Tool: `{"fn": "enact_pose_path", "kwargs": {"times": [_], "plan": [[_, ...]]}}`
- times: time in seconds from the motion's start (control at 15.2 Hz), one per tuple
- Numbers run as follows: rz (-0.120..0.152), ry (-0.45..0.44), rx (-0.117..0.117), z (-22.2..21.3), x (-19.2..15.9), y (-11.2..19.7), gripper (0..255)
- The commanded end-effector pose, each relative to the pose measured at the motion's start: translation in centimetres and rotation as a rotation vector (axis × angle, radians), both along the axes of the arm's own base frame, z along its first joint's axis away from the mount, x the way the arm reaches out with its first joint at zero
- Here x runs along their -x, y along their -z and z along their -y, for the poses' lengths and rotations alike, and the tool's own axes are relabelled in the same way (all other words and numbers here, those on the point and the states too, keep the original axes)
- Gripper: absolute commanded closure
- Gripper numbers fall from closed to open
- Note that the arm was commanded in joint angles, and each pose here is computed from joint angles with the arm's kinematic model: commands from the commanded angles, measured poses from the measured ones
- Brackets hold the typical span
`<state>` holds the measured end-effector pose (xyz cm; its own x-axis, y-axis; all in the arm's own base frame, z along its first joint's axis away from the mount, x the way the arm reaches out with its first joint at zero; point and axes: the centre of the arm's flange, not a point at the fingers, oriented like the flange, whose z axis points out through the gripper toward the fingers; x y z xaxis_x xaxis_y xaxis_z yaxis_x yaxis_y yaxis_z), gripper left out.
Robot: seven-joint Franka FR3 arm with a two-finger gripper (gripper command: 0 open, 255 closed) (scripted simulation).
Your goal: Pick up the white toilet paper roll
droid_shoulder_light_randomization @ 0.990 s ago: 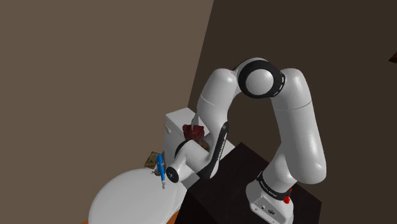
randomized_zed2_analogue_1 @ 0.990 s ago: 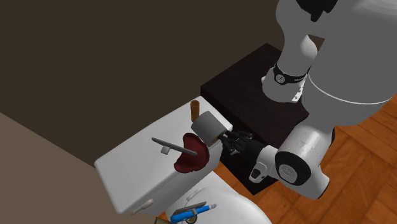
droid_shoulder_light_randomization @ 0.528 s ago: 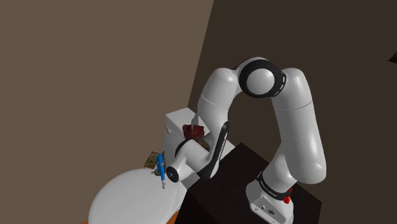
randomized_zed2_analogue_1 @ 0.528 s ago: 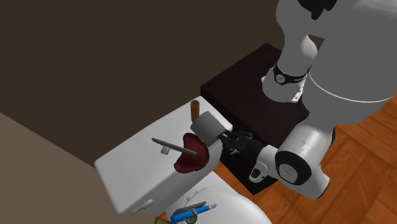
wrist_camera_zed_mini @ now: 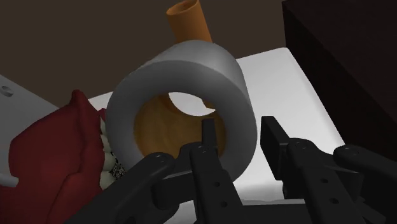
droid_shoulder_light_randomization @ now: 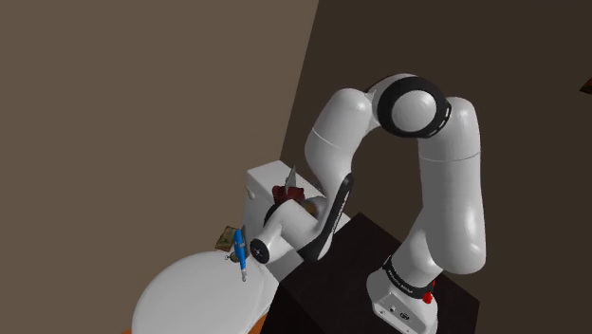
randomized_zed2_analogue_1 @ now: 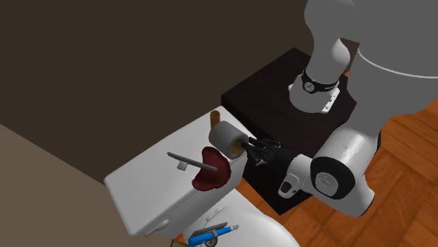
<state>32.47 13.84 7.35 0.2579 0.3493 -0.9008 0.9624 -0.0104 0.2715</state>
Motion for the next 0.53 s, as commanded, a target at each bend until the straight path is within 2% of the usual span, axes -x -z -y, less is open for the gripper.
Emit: {"fn": "enact_pose_path", "kwargs": {"times": [0.0,0.33,0.46], "plan": [[0.0,0.0,0.0,0.0,0.0,-1.1,255],[0.0,0.0,0.0,0.0,0.0,-3.8,255],[0.0,0.0,0.0,0.0,0.0,-3.8,255]]}}
